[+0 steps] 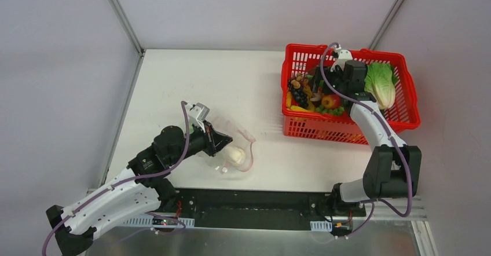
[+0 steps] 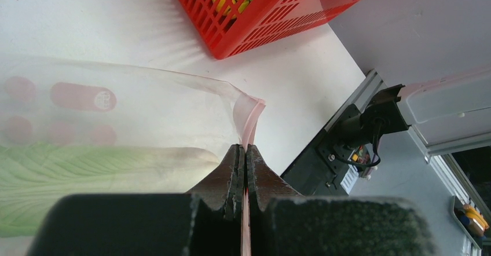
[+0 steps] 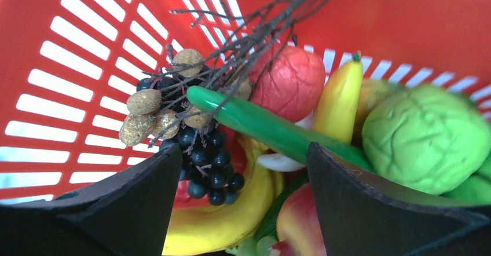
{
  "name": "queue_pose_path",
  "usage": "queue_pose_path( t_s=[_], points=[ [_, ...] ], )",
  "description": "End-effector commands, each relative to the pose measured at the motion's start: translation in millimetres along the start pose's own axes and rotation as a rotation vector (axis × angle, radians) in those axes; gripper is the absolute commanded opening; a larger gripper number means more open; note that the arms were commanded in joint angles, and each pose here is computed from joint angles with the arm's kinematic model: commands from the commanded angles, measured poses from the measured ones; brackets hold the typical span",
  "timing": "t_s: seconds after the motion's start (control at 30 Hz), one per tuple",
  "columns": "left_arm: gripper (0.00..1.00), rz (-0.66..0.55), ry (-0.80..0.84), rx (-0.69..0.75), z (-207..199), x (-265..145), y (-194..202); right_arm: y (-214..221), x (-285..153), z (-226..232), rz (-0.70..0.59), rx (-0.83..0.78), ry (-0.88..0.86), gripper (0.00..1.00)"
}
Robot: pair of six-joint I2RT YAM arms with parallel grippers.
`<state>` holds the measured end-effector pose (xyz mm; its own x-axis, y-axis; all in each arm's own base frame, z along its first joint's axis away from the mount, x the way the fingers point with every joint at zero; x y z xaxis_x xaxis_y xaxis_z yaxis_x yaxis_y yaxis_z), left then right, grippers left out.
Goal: Place the food in the zip-top bag and seal the zipper
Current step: Pick up the fake vegetable from the bin.
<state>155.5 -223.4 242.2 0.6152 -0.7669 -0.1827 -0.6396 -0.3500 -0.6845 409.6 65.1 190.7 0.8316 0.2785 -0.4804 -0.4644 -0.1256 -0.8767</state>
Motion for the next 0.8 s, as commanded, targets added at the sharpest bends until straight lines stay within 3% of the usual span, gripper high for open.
queue_pose_path(
  t_s=[0.0, 0.13, 0.3, 0.37, 0.43, 0.67, 0.77],
  points=[
    [0.0, -0.02, 0.037, 0.032, -14.0, -1.2, -11.3, -43.0, -5.9, 0.8, -0.169, -0.346, -0.054, 0.8],
    [0.0, -0.021, 0.035, 0.034, -13.2, -1.2, -11.4, -50.2, -8.7, 11.1, -0.197, -0.421, -0.125, 0.77],
    [0.0, -0.018, 0.035, 0.038, -13.0, -1.6, -10.8, -33.5, 8.0, 8.3, -0.067, -0.485, -0.211, 0.74],
    [0.0, -0.019, 0.033, 0.04, -12.6, -2.2, -11.1, -24.9, 16.4, 4.7, -0.029, -0.51, -0.232, 0.68],
    [0.0, -0.021, 0.031, 0.04, -12.0, -2.6, -11.0, -24.9, 20.1, 3.7, -0.026, -0.5, -0.241, 0.63],
    [0.0, -0.019, 0.032, 0.043, -12.4, -1.5, -11.2, -10.0, 16.7, 14.8, 0.011, -0.492, -0.326, 0.59],
    [0.0, -0.015, 0.035, 0.042, -13.2, -1.4, -10.7, -12.3, 16.4, 12.3, 0.016, -0.507, -0.315, 0.41]
  ],
)
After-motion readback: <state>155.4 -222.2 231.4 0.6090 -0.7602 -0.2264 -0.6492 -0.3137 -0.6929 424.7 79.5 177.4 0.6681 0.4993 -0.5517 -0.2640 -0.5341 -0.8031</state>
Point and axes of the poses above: each gripper's point midway between its finger pads, its own x axis out along the fingers, its own z axis along the line the jaws close on, y = z × x, the point moved 1 cm from there along -x, back along the fingers, and after that the axes turned 14 degrees about -x, right-handed, at the moved point
